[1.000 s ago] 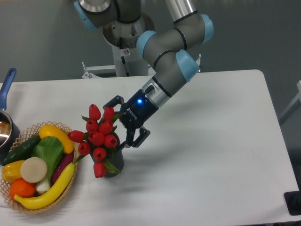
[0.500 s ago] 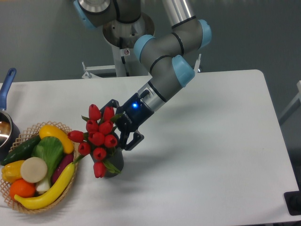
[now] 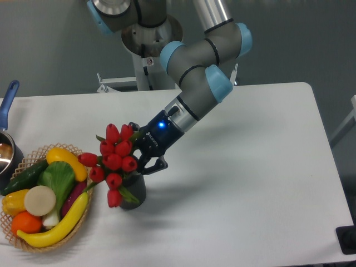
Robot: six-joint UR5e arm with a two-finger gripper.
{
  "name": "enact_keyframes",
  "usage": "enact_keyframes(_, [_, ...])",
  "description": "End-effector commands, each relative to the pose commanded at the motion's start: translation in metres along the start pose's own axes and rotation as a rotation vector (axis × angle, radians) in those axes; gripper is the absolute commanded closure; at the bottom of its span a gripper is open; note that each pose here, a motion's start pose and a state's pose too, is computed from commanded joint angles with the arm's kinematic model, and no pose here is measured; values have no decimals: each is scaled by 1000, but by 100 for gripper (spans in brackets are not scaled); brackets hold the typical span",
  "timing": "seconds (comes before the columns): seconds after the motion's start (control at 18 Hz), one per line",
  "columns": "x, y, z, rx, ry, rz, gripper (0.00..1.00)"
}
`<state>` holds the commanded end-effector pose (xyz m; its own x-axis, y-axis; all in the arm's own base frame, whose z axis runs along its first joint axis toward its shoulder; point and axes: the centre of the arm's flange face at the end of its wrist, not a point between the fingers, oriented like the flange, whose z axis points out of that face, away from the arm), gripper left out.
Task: Pick up the flowers from the vase
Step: 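Lift the gripped tulips up out of the black vase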
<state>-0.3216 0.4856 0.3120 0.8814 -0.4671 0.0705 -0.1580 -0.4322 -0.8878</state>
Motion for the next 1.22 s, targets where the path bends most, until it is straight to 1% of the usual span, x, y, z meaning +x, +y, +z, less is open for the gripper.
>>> enact_keyframes(0.22, [-1,-12,-6,27,-6,-59,60])
enact_keyframes(0.33, [3,-22,-11,51,-6,-65,60])
enact_keyframes(0.61, [13,-48,-23,60,-25,-85,60])
enact_keyframes(0.72, [14,-64,-33,66,-42,-59,61])
enact_keyframes(1.06, [19,-94,-59,80,-89,-2,61])
enact_keyframes(1.22, [17,-109,-76,92,-118,-5,61])
